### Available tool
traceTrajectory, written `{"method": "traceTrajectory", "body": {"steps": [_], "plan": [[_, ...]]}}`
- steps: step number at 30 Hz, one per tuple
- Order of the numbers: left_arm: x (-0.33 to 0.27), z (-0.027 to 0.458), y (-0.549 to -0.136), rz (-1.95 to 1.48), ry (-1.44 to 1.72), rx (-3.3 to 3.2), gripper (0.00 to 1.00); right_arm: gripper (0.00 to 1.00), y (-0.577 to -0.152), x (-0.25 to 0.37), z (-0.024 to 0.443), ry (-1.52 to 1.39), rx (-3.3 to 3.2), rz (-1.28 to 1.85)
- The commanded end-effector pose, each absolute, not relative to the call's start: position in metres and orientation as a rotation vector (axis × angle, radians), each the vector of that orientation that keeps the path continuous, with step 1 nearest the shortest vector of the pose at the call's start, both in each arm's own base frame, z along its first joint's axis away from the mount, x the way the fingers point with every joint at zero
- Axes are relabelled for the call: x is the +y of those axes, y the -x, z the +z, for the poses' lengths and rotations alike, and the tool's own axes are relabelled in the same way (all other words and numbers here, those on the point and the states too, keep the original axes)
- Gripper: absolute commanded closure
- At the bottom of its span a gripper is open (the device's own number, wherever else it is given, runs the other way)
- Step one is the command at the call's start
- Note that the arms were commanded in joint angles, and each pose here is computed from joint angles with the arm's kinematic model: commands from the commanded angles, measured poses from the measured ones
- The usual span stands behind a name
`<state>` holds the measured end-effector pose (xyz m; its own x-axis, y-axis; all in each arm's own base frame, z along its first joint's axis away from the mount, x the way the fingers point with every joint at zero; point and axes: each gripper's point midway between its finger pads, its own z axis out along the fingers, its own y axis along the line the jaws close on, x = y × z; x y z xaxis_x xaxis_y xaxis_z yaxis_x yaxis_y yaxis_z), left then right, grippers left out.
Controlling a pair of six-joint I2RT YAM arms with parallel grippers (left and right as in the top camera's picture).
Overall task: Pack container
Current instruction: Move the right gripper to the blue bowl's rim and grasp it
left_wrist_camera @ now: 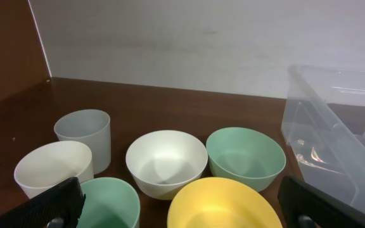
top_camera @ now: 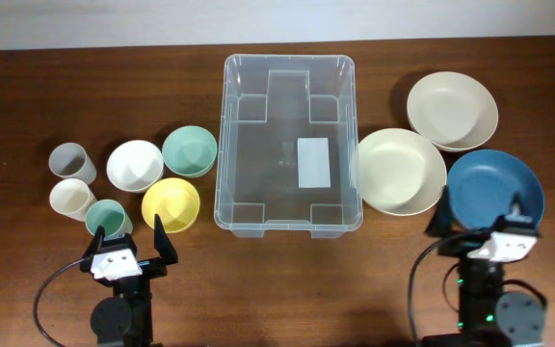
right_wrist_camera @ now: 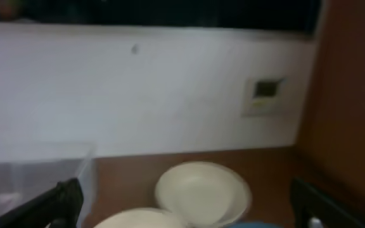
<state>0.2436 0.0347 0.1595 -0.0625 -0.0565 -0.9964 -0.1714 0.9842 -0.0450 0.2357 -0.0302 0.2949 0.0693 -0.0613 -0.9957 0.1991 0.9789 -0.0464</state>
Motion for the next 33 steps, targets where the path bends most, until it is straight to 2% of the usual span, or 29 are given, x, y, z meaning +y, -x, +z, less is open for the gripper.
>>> {"method": "traceTrajectory", "body": {"steps": [1,7,10,18,22,30,33], "plan": [[0.035,0.159,-0.243,0.108,0.17,1.632,0.0,0.01,-0.244,-0.047,0.321,-0.103,1.536,-0.359],[0.035,0.159,-0.243,0.108,0.17,1.632,0.0,0.01,-0.28,-0.06,0.313,-0.09,1.717,-0.38],[0.035,0.159,-0.243,0.108,0.17,1.632,0.0,0.01,-0.298,-0.045,0.288,-0.013,1.812,-0.194],[0.035,0.159,-0.243,0.108,0.17,1.632,0.0,0.01,-0.296,-0.022,0.273,0.02,1.871,-0.004],[0.035,0.159,-0.243,0.108,0.17,1.632,0.0,0.01,-0.296,-0.028,0.268,-0.007,1.892,-0.012],[0.035,0.159,-0.243,0.108,0.17,1.632,0.0,0.01,-0.269,-0.142,0.25,-0.701,1.968,-0.022],[0.035,0.159,-0.243,0.108,0.17,1.632,0.0,0.01,-0.246,-0.192,0.219,-0.964,2.025,0.027]]}}
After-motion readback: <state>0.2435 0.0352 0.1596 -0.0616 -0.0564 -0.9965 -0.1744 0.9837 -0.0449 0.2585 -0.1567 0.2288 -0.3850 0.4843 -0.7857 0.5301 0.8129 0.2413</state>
